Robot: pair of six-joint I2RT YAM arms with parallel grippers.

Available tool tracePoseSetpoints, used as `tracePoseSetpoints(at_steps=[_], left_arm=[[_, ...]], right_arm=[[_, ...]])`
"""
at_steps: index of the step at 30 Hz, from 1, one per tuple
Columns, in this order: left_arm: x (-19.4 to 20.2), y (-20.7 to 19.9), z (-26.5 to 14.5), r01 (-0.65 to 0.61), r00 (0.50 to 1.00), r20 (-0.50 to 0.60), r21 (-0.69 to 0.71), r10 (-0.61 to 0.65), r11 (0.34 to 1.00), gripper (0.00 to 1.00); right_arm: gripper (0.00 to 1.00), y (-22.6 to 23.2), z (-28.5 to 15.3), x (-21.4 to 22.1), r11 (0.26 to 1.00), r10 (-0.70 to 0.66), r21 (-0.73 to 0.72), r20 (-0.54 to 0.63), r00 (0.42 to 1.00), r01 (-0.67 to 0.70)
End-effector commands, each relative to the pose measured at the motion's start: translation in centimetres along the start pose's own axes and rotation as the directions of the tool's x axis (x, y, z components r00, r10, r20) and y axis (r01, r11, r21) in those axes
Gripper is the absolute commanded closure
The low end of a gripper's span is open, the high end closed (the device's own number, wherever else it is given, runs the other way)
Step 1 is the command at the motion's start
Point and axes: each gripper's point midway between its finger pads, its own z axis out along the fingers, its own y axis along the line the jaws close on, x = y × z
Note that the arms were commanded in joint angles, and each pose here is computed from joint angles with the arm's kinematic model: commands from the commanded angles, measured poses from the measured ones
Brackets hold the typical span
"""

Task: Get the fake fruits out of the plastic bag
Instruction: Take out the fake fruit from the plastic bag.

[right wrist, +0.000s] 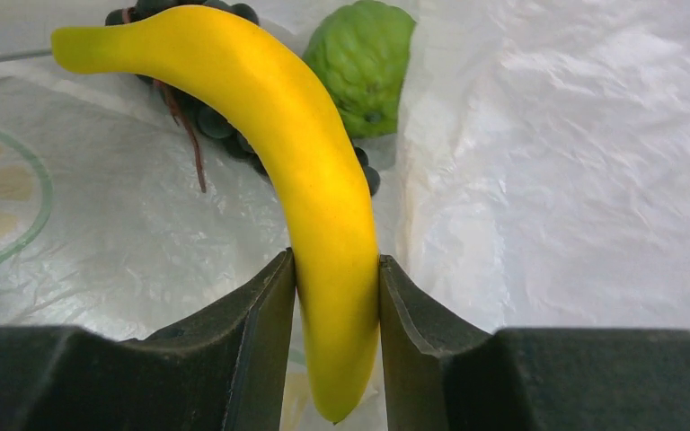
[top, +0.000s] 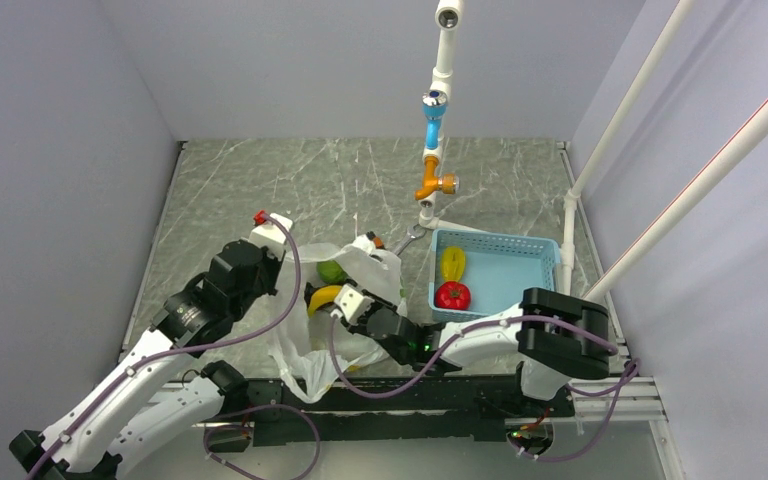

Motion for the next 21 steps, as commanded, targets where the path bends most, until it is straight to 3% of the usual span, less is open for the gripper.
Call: tracePoseSetpoints(at_steps=[1,8,15,21], left_arm=[[-1.1,0.1,0.1,0.021,0.998,0.055,-0.011,-0.020,1.000,1.00],[-0.3,-1.6,1.1,-0.011,1.000,-0.024,0.064,0.013,0.998,1.00],[0.0,-2.6,1.4,-0.013,0.999,-0.032,0.111,0.016,0.994,1.00],[0.0,-2.7,1.5,-0.014,0.999,-0.039,0.116,0.019,0.993,1.00]], right_arm=[[1.00,-1.9,-1.4,-4.6,0.972,0.220,0.035,0.181,0.958,-0.230],[1.00,-2.0,-3.0,-10.2,0.933,0.359,-0.096,0.322,0.876,-0.347],[1.00,-2.1,-6.0,-14.1,0.894,0.446,-0.252,0.421,0.790,-0.371],[1.00,-4.7,-9.7,-16.4,0.834,0.551,-0.312,0.501,0.668,-0.455]])
